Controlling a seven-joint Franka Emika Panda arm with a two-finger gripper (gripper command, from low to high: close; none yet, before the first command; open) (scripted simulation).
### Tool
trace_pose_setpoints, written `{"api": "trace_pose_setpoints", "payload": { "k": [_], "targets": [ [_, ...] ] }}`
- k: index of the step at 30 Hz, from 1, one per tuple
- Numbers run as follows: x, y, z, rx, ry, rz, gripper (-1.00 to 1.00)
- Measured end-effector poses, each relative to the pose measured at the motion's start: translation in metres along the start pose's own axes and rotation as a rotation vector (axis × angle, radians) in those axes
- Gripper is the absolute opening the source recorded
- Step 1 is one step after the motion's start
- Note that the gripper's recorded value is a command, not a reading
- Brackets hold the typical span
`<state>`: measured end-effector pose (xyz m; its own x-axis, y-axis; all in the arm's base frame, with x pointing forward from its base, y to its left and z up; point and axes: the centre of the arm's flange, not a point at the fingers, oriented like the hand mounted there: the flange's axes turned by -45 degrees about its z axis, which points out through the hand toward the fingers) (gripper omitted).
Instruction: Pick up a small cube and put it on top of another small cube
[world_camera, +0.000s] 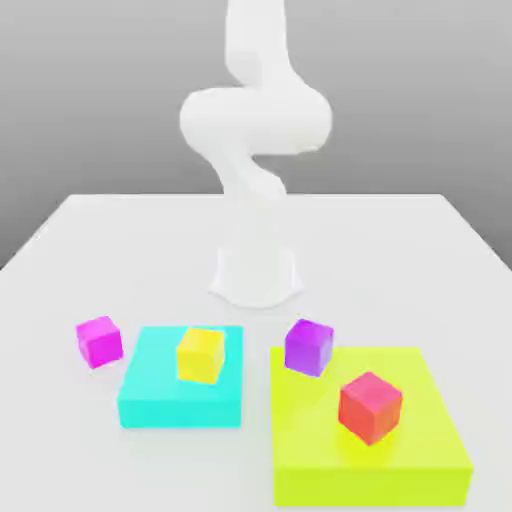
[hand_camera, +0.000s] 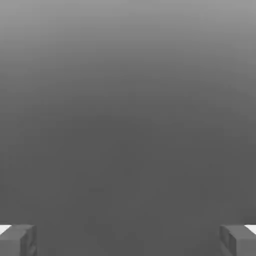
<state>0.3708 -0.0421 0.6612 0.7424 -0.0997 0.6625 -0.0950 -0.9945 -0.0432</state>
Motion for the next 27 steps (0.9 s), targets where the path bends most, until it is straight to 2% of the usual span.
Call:
{"api": "trace_pose_setpoints", "payload": {
  "k": [4,9,14,18,27],
  "targets": [
    [-0.043,0.076,0.091,-0.068,-0.136,0.155,0.0],
    [-0.132,0.156,0.174,-0.152,-0.301,0.344,0.0],
    [-0.26,0.218,0.227,-0.245,-0.48,0.552,0.0],
    [-0.384,0.247,0.243,-0.326,-0.632,0.743,0.0],
    [-0.418,0.258,0.263,-0.34,-0.65,0.772,0.0]
  ]
}}
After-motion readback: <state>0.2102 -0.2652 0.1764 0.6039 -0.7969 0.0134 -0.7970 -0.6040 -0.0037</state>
